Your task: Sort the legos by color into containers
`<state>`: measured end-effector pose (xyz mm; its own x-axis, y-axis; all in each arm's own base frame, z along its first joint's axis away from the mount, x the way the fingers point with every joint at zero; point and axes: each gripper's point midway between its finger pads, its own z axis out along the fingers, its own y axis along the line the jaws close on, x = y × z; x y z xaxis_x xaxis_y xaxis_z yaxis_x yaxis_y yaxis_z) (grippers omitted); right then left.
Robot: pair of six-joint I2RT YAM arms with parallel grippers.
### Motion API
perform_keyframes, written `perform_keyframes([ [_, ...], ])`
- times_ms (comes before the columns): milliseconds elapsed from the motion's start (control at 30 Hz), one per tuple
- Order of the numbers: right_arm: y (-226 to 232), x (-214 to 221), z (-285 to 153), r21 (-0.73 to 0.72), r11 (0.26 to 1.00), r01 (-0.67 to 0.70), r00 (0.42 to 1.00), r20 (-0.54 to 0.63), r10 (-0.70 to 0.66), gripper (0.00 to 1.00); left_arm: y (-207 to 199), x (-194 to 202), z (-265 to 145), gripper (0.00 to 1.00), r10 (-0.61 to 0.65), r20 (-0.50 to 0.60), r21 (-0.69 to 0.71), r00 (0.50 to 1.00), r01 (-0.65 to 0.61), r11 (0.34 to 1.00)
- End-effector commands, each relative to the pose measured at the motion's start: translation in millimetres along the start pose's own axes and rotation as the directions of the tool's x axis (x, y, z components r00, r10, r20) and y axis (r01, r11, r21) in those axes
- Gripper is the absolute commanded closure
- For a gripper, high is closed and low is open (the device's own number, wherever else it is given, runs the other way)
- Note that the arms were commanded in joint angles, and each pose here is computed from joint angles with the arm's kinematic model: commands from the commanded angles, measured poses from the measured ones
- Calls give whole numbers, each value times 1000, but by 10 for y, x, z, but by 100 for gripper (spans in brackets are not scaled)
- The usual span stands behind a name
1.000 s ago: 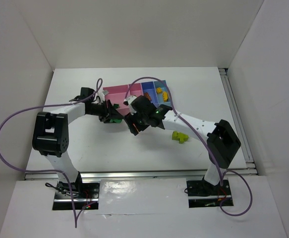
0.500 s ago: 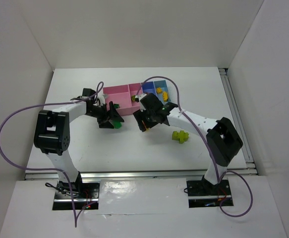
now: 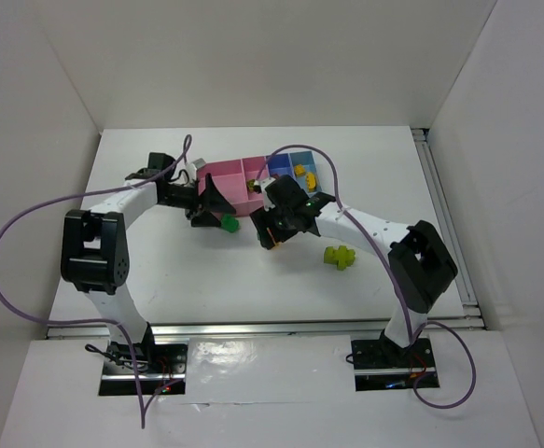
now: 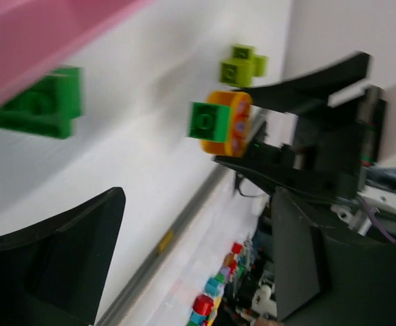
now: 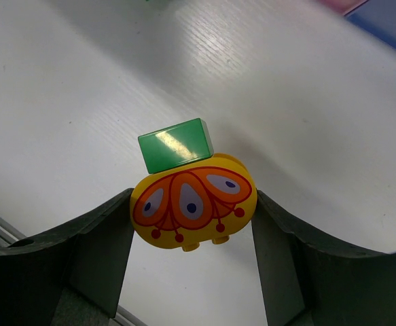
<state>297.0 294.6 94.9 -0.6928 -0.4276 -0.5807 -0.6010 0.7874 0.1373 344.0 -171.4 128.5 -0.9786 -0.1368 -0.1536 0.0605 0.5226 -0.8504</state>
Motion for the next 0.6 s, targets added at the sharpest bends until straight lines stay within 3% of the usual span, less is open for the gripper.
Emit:
perform_keyframes([
  [0, 128, -355, -213, -47, 998, 34, 992, 121, -28, 47, -481, 133, -31, 10, 84, -72, 225, 994, -66, 972],
  [133, 202, -449, -280, -64, 996, 54, 990, 136, -45, 47, -550, 184, 165, 10, 114, -110, 264, 987, -81, 961],
  [300, 207, -598, -360, -55, 996, 76, 984, 168, -65, 47, -505, 129, 318, 11, 124, -78, 261, 989, -100, 960],
  [567, 294, -688, -448, -77, 994, 78, 979, 193, -62, 47, -449, 111, 529, 11, 83, -132, 303, 988, -39, 952],
])
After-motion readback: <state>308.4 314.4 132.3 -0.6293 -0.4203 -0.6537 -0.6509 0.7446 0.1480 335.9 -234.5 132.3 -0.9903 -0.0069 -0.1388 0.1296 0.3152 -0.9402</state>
